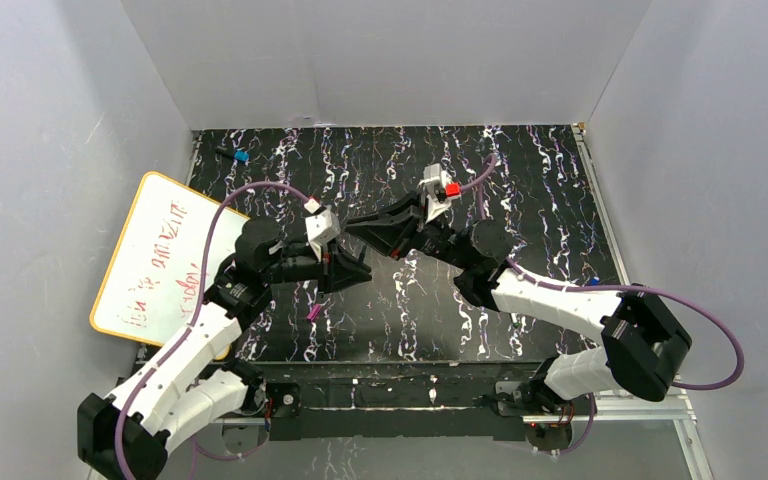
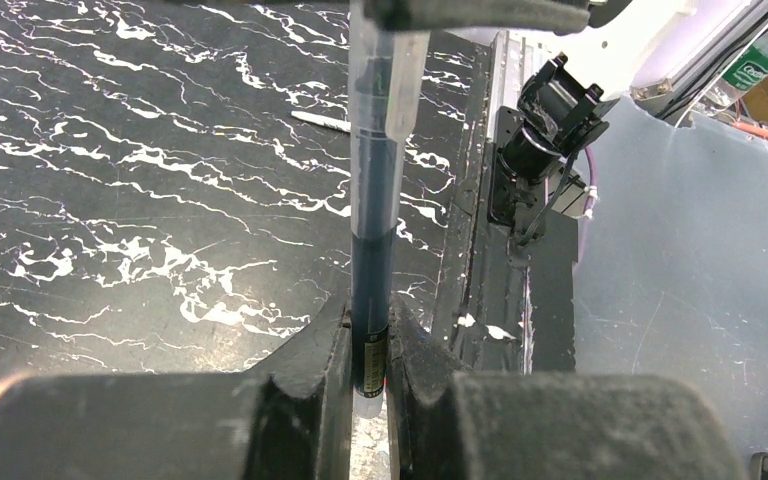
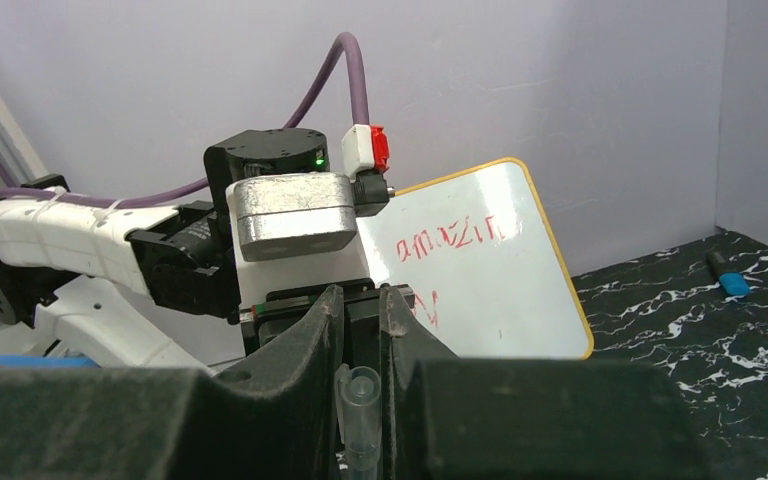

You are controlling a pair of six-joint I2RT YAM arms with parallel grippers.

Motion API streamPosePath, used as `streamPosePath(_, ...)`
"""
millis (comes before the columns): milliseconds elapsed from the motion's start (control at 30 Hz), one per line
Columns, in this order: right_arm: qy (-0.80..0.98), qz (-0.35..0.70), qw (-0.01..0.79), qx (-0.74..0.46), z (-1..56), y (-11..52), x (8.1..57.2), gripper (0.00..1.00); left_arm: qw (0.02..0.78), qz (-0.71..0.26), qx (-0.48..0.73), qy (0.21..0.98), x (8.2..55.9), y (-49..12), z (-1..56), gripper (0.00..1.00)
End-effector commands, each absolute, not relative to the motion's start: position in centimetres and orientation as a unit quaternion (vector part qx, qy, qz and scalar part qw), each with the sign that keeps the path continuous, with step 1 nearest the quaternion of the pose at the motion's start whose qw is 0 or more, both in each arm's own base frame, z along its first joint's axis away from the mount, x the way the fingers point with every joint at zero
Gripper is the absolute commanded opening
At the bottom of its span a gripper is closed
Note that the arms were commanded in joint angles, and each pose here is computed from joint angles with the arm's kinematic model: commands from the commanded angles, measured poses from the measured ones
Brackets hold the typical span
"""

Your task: Insert the pens into the pen caps

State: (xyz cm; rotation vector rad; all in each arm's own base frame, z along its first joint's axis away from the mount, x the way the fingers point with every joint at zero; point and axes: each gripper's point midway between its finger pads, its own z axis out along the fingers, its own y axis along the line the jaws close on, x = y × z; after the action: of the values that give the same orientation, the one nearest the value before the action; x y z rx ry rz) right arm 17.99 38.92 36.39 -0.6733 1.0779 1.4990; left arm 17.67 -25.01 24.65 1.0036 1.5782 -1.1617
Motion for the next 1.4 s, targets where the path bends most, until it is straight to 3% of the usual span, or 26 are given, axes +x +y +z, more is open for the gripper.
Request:
streamPosePath(0, 0.494, 0.647, 0.477, -0.333, 31.6, 40.4, 14.8, 0.01, 0.568, -0.452, 0.396, 0.562, 20.4, -25.1, 33.4, 0.0)
streamPosePath(1367, 0.549, 0.649, 0.38, -0.365, 24.0, 41.7, 9.7, 0.01, 0.613, -0.414, 0.407, 0.536, 22.0, -24.0, 38.2, 0.0)
